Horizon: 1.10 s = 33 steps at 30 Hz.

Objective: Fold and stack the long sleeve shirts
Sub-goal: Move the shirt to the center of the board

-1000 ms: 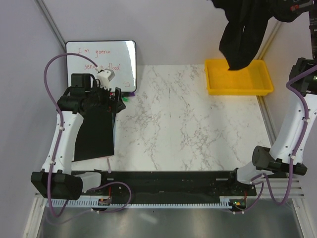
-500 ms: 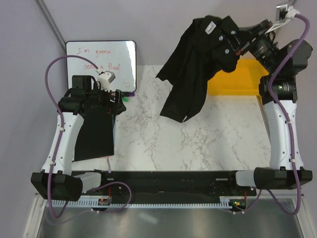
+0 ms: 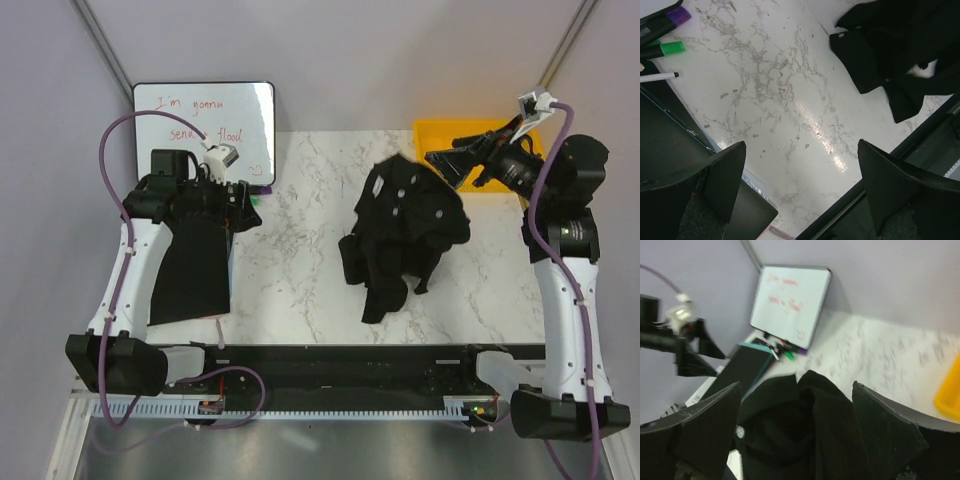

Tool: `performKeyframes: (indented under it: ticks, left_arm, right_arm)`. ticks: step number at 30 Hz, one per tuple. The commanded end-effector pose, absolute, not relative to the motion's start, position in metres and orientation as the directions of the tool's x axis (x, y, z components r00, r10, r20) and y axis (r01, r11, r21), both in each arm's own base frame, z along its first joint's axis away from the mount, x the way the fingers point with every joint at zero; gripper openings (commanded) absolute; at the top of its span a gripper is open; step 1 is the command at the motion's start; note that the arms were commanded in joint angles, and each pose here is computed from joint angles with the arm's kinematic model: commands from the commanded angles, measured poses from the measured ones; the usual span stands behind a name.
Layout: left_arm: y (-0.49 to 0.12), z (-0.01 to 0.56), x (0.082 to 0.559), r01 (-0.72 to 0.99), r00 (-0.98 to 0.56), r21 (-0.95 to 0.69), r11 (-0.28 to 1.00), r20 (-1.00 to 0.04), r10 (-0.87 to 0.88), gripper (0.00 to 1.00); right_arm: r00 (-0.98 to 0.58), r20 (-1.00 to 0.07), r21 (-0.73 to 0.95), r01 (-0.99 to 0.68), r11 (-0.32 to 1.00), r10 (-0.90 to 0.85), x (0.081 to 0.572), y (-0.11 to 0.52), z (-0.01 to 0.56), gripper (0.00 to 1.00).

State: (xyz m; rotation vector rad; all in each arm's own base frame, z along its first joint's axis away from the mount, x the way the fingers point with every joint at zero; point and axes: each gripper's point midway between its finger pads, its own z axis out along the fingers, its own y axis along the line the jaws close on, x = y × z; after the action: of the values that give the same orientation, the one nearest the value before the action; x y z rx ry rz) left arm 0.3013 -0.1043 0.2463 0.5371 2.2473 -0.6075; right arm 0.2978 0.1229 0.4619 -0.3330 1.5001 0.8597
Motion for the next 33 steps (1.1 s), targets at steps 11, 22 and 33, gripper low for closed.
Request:
performKeyframes:
  ticks: [11, 22, 33]
  left_arm:
    - [-0.197, 0.178, 0.263, 0.803, -0.554, -0.320, 0.503, -0.714, 0.429, 0.98]
    - [-0.252, 0.144, 0.261, 0.672, -0.726, -0.576, 0.466, -0.636, 0.261, 0.88]
    - [-0.168, 0.156, 0.284, 0.513, -0.780, -0.584, 0.630, -0.624, 0.056, 0.89]
  right_arm:
    - [-0.483, -0.833, 0.145, -0.662, 0.735, -0.271, 0.271, 0.048, 0.253, 0.98]
    - [-0.129, -0.729, -0.167, -0.919, 0.357, -0.673, 0.227, 0.159, 0.174, 0.87]
    - [0.160, -0.546, -0.243, -0.970, -0.028, -0.823, 0.200, 0.288, 0.123, 0.51]
